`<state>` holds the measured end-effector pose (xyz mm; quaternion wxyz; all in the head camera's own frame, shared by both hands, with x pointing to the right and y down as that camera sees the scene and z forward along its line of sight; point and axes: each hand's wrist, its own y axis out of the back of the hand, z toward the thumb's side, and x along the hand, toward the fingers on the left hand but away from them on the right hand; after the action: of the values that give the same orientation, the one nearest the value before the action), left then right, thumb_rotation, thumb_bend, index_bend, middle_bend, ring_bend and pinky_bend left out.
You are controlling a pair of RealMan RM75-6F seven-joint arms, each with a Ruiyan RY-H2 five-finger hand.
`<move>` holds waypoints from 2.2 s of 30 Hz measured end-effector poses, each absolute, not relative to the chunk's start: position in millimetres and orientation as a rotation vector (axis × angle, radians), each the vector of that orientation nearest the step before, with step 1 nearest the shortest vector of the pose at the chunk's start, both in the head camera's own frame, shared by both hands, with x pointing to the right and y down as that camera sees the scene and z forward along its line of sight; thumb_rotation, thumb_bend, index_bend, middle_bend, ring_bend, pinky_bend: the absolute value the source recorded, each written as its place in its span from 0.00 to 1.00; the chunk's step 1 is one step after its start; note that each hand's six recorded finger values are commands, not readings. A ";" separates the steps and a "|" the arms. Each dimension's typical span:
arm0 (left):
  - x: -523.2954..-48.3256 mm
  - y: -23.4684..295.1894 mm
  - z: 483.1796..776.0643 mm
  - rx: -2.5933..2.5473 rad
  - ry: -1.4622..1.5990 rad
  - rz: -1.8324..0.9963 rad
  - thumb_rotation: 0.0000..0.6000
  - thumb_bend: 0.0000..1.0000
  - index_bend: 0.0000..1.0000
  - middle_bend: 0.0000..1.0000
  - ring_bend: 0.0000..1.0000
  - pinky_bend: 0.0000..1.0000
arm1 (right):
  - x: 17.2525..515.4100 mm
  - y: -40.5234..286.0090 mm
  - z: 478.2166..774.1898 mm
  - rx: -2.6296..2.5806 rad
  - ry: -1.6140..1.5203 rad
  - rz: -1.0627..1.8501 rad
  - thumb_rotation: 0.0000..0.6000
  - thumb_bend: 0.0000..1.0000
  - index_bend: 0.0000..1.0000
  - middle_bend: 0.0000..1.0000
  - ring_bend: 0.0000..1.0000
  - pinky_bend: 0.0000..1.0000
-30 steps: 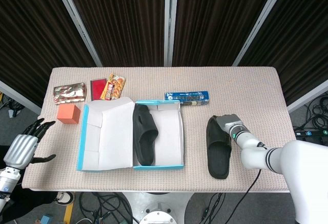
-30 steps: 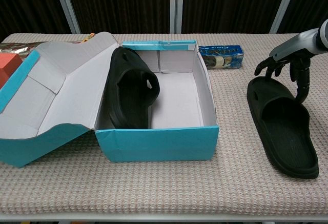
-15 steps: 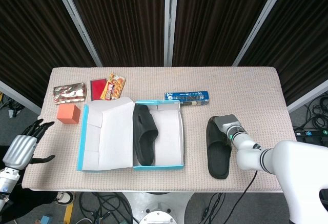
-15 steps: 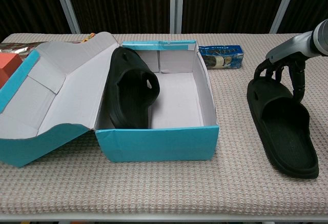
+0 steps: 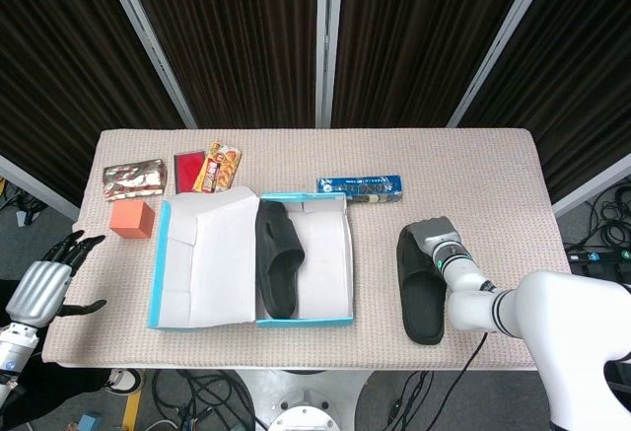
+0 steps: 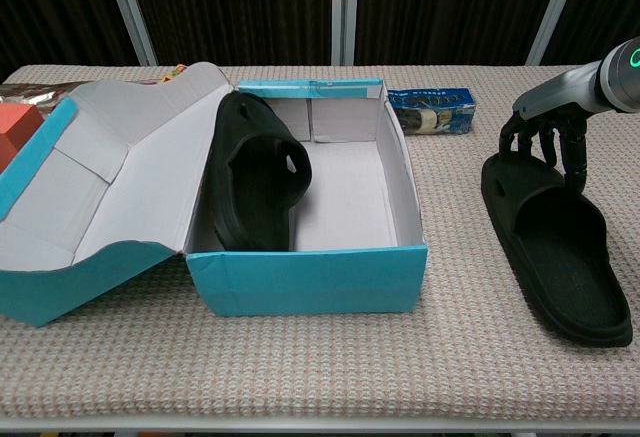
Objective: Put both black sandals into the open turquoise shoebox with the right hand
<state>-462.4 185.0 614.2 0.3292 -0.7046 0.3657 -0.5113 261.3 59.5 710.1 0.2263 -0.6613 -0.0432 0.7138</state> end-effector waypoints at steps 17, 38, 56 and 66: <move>-459.6 184.5 614.7 -1.850 0.952 -1.335 1.00 0.00 0.10 0.15 0.04 0.16 | 267.5 50.2 691.9 -1.836 -0.268 1.899 1.00 0.02 0.48 0.49 0.47 0.57; -450.1 179.6 611.9 -1.846 0.942 -1.317 1.00 0.00 0.10 0.15 0.04 0.16 | 249.5 12.1 579.7 -2.052 -0.704 1.441 1.00 0.03 0.52 0.52 0.50 0.60; -456.9 180.6 609.6 -1.831 0.954 -1.323 1.00 0.00 0.10 0.15 0.04 0.16 | 191.7 33.5 620.3 -2.430 -0.944 0.968 1.00 0.02 0.53 0.50 0.51 0.61; -459.1 179.4 608.8 -1.816 0.955 -1.315 1.00 0.00 0.10 0.15 0.04 0.16 | 178.7 37.8 651.8 -2.565 -1.028 0.901 1.00 0.02 0.53 0.50 0.50 0.61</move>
<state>-459.1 179.4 608.8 0.3448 -0.6994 0.3680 -0.5065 178.7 37.8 651.8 0.1174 -0.8764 -0.3514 0.3077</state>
